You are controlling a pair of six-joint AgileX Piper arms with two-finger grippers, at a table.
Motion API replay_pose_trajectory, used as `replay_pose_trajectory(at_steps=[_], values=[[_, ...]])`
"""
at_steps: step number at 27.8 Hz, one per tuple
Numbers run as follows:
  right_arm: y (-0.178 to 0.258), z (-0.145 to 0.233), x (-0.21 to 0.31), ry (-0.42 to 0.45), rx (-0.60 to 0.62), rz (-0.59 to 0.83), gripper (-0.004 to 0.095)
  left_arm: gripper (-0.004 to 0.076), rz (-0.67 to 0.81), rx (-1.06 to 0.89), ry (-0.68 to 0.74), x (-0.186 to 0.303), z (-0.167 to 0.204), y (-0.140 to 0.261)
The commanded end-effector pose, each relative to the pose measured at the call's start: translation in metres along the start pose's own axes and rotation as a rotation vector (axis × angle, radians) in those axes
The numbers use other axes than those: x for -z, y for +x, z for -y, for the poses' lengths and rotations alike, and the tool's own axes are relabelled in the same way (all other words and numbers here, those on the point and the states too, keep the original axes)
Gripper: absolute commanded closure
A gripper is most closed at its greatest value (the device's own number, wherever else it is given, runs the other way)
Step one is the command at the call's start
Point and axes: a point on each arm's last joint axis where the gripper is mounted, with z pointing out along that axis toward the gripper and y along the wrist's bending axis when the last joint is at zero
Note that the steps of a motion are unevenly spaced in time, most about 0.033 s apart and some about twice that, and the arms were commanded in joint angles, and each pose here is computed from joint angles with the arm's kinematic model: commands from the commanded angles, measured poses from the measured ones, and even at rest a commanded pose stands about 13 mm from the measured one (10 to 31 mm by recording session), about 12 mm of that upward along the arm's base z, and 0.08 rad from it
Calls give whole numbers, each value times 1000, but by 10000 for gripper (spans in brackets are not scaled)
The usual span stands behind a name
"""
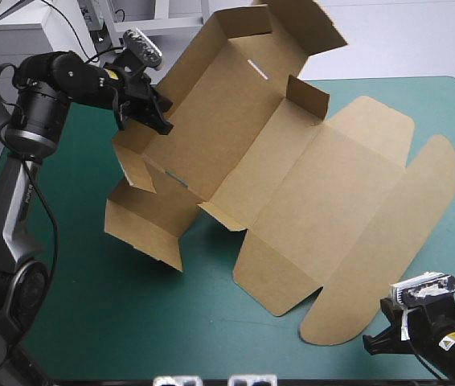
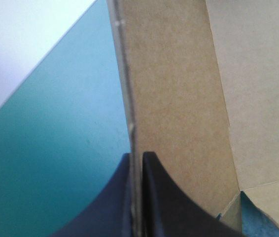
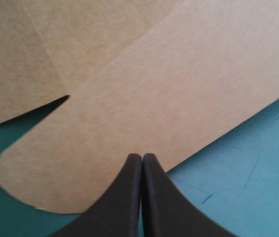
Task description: Fold the box
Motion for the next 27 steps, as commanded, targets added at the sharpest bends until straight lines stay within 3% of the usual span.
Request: replay_pose_trajectory(at_steps=[1, 6, 12, 18, 27], values=[[-13, 1, 6, 15, -1, 70, 922, 732, 126, -176, -128, 39, 30, -40], [-13, 1, 6, 16, 0, 69, 922, 732, 43, -422, -202, 20, 66, -57], [-12, 1, 6, 16, 2, 65, 922, 733, -34, -629, -139, 0, 106, -46], [-12, 1, 6, 16, 2, 65, 922, 733, 118, -746, -294, 10, 119, -34], [-13, 1, 6, 15, -4, 69, 922, 733, 140, -875, -335, 1, 133, 14]])
